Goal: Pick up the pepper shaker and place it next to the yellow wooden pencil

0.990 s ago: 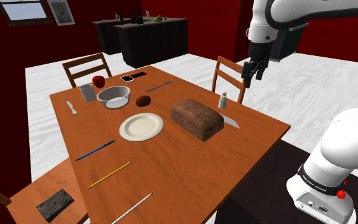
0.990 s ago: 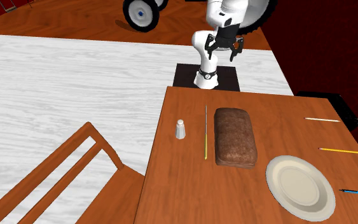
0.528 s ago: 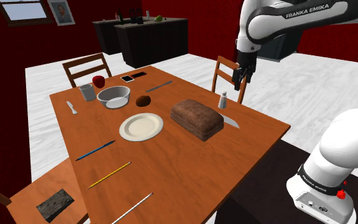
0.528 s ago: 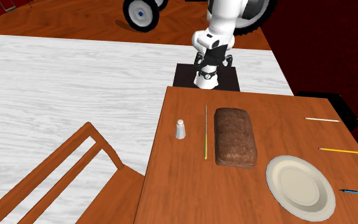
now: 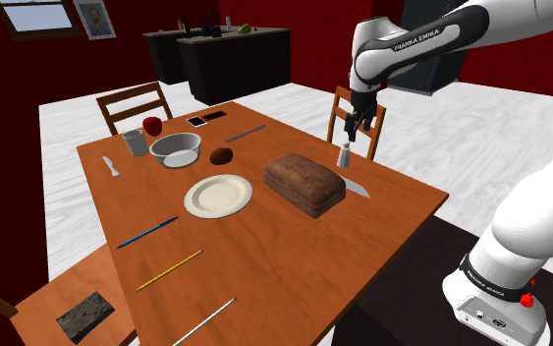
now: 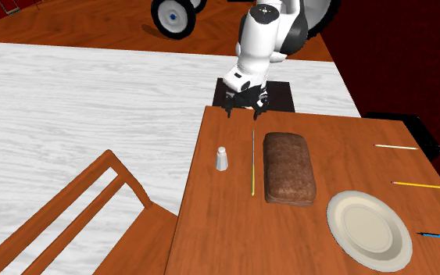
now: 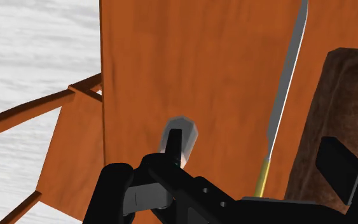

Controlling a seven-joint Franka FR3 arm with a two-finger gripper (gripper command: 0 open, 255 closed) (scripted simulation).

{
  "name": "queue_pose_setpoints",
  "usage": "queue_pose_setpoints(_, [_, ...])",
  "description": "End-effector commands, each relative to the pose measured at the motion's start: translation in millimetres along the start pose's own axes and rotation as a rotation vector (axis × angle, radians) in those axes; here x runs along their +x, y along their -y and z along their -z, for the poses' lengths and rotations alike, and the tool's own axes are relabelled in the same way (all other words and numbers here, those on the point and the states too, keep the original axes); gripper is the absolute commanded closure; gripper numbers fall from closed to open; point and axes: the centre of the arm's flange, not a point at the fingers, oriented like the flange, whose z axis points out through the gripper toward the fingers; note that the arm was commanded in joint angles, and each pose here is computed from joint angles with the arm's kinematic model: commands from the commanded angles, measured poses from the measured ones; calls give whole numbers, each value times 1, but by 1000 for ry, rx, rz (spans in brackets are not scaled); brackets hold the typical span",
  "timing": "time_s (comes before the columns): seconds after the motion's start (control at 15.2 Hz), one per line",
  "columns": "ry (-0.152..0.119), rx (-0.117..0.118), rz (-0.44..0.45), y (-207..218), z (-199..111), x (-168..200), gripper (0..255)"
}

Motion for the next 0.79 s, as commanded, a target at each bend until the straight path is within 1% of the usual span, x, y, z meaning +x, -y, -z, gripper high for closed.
queue_pose_setpoints(0.0, [-2,-6,7,-12,-13,19,0])
queue_pose_setpoints(0.46, [-5,-24,31,-53,-60,85,0])
queue_pose_setpoints(0.73, [-5,-25,31,-54,-77,87,0])
